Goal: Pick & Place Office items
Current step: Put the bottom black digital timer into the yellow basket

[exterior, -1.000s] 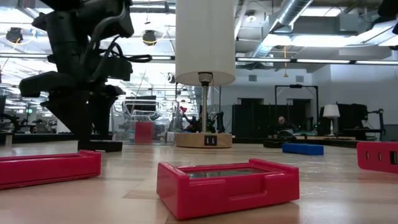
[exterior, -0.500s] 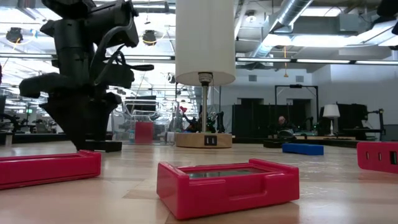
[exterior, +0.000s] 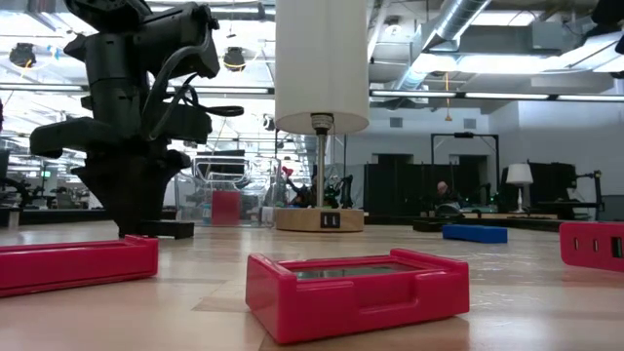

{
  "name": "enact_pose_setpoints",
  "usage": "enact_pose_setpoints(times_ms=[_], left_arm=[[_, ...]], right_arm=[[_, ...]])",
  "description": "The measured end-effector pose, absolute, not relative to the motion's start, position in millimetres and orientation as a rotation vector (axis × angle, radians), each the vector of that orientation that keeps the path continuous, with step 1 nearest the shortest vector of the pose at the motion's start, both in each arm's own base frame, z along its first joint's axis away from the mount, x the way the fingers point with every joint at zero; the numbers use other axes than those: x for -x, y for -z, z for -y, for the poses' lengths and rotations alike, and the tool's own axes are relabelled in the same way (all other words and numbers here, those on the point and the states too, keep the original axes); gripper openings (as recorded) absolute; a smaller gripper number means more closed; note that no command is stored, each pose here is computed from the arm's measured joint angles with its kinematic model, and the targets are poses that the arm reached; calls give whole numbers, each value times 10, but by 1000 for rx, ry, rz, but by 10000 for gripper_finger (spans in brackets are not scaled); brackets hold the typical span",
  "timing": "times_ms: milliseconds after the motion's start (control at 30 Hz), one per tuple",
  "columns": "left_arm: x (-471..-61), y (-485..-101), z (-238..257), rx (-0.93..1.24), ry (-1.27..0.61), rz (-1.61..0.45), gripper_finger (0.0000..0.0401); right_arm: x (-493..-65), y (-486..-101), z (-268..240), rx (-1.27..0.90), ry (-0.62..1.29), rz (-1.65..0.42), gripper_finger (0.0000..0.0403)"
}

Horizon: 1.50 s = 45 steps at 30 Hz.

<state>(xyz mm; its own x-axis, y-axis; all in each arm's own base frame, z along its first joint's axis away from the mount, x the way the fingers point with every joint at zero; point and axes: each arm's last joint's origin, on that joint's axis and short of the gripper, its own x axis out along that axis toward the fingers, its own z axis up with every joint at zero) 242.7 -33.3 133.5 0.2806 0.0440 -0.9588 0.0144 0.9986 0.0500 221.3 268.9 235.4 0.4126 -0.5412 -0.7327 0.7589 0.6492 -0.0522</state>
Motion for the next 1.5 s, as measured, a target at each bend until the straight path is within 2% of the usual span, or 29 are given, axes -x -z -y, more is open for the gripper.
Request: enact_pose_setpoints(times_ms=[200,333,767,967,1233,1367,1500], left_arm=[[-2467,-1384,369,4,60,-1227,147],[-2495,-1506,431,72,175,-1134,153],[-2535,-1910,892,142,479,-788,153],[-2572,-1978,956,128,507,-693,151],[-2611,-2037,970,109,525,-611,152],[-2636,-2081,979,106,533,-556,153],[-2647,-2103,983,106,536,-530,152]], right_arm=[[-2266,-2353,-2733,-264,751,-750,322],[-2345,-2380,-2754,-172,671,-723,322],[-2836,-2418,-2642,-80,509,-760,322],[-3167,-2542,-2533,-102,425,-670,322],[-3378,-2835,-2428,-162,342,-523,322],[-3506,-2895,-2357,-241,262,-521,322],[-3603,-2893,-2213,-267,287,-527,322]])
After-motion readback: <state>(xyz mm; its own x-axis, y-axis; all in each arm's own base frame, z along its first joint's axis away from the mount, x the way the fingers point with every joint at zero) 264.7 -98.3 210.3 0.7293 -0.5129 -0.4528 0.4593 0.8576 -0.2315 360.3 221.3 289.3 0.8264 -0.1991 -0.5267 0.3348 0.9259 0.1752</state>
